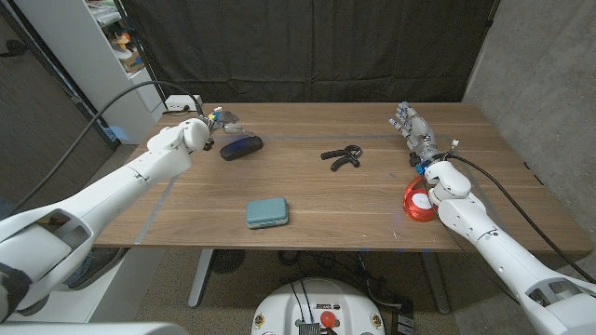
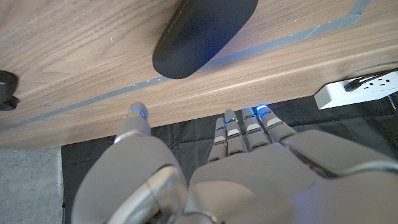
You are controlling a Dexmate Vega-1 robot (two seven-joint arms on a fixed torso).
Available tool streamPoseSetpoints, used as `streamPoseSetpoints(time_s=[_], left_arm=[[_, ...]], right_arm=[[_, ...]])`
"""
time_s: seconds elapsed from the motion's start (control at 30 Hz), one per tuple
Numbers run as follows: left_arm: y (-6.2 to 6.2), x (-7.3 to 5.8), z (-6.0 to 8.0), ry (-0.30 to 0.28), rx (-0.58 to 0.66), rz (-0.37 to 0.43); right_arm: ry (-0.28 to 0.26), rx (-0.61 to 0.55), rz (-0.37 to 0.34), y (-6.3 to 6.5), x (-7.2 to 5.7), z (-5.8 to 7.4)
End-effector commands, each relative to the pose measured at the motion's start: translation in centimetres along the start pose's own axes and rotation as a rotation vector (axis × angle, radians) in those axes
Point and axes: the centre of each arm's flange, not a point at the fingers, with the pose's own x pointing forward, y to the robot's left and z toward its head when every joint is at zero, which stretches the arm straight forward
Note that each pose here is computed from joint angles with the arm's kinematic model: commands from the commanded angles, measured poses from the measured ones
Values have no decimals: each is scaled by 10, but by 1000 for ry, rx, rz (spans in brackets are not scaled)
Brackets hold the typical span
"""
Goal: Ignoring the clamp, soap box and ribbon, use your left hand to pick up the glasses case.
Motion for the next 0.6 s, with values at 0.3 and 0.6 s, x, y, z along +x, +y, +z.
streamPoseSetpoints(time_s=[0.3, 0.6], left_arm=[[-14, 8, 6, -3, -18, -9], [-21, 8, 9, 1, -31, -22]], right_arm=[[-10, 3, 4, 1, 6, 0], [-14, 5, 10, 2, 7, 1]])
